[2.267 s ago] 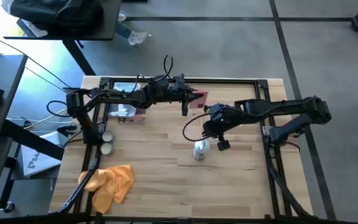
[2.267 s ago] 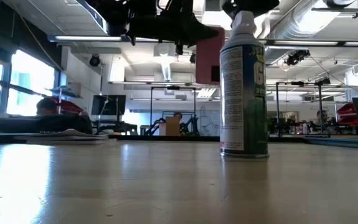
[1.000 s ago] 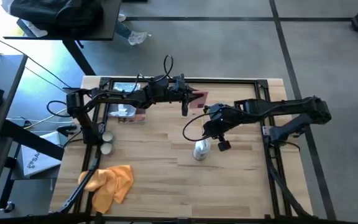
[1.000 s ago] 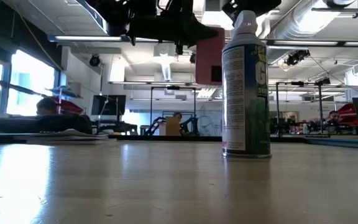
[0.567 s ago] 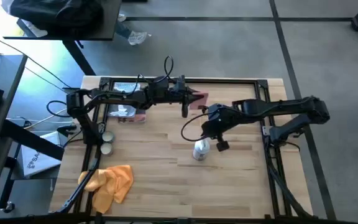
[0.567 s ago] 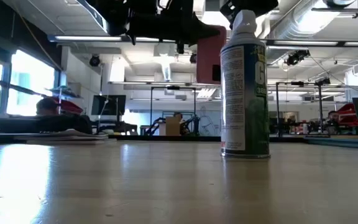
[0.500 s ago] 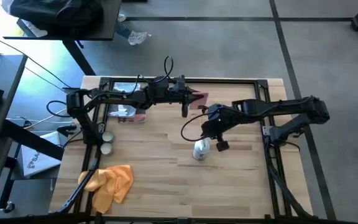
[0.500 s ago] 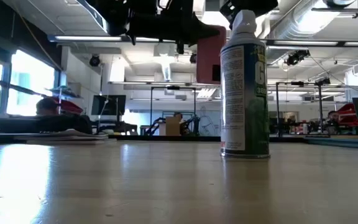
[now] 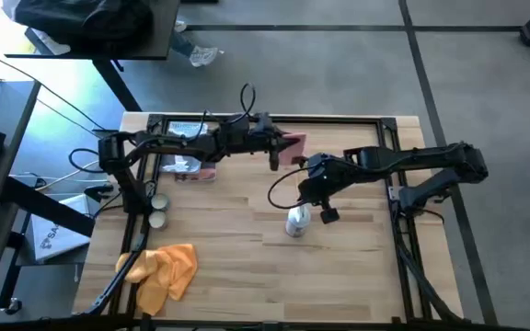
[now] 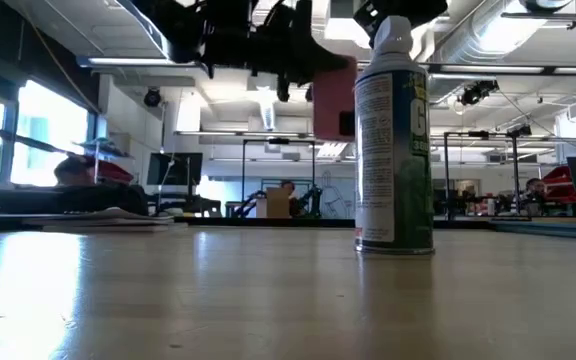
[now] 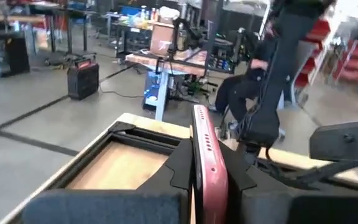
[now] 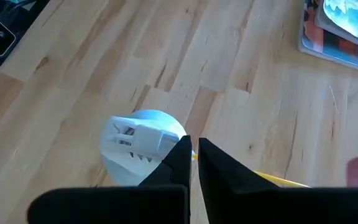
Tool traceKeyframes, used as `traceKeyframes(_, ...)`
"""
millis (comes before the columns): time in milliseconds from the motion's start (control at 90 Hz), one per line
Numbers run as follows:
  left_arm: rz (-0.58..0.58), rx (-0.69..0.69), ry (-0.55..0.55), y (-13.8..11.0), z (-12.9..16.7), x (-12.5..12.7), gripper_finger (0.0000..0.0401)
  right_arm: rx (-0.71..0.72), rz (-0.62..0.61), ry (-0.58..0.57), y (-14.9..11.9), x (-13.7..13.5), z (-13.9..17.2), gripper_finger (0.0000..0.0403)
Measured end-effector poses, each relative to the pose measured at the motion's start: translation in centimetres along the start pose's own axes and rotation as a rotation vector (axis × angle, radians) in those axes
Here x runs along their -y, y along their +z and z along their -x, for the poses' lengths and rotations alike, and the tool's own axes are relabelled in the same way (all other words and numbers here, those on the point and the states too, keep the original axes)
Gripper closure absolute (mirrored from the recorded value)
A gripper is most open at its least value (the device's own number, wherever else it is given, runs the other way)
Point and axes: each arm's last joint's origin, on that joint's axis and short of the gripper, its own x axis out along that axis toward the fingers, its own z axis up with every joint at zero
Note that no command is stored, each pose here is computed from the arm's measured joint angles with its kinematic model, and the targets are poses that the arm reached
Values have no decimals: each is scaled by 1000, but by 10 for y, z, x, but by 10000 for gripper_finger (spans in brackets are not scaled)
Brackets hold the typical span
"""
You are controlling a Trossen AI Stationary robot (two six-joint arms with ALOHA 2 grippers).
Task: Apply microfiber cloth
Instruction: Spray the cellphone on the front and back using the spray bottle
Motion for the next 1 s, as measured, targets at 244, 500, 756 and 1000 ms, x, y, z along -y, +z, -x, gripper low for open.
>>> traceKeyframes(244,102,63,69,-23,14,-7,389,-2,6,1,0,0,0,403)
traceKeyframes(500,162,83,-21,-35,10,0,389,-5,3,2,-1,0,0,403)
traceKeyframes(756,195,76,-21,-63,-1,-6,389,-5,6,2,-1,0,-1,403)
traceKeyframes(1000,225,89,-67,-76,-8,-1,389,-6,6,2,-1,0,-1,403)
